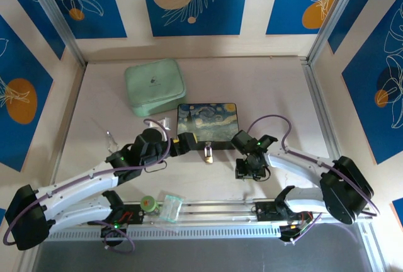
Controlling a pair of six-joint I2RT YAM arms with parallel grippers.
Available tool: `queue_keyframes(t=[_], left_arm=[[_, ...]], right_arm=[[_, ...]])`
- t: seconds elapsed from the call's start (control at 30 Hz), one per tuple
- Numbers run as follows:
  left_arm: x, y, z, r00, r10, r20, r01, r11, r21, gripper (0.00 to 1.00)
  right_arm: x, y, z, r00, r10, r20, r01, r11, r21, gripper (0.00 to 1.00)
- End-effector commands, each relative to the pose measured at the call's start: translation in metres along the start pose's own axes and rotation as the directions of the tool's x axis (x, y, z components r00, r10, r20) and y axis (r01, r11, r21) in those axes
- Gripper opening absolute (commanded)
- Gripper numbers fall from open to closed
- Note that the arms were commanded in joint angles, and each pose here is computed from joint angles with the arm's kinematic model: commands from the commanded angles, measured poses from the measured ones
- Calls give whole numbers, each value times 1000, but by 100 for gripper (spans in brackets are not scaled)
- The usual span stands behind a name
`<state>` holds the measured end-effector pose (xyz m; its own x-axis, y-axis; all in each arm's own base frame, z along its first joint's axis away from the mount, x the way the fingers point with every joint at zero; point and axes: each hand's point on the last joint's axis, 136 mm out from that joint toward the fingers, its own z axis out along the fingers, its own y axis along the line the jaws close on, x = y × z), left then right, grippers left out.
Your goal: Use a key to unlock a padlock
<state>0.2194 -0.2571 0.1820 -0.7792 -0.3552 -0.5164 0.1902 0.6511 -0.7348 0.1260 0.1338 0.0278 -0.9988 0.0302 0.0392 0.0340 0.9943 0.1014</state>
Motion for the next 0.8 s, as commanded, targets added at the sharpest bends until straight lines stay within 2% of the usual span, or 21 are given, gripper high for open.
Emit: queue_keyframes(t=[0.0,0.17,0.27,0.37,0.77], left_arm=[[-2,-5,1,1000,-15,23,15,999,32,96],[-1,-3,2,999,-19,27,18,999,29,96],[0,0,2,999,-20,28,19,1000,23,97],[0,2,1,999,-21,34,20,1000,19,96],[-4,10,-7,997,-31,77,31,1000,8,97]], right_arm=[[-1,1,-4,1000,-4,-10,5,1000,22,34],[0,8,-3,999,-24,-23,25,1000,13,29],[2,4,-2,998,-26,-51,28,998,54,27],[3,0,-1,997,-28,-65,34,995,91,27],[0,4,3,996,-32,-84,40,994,102,32]])
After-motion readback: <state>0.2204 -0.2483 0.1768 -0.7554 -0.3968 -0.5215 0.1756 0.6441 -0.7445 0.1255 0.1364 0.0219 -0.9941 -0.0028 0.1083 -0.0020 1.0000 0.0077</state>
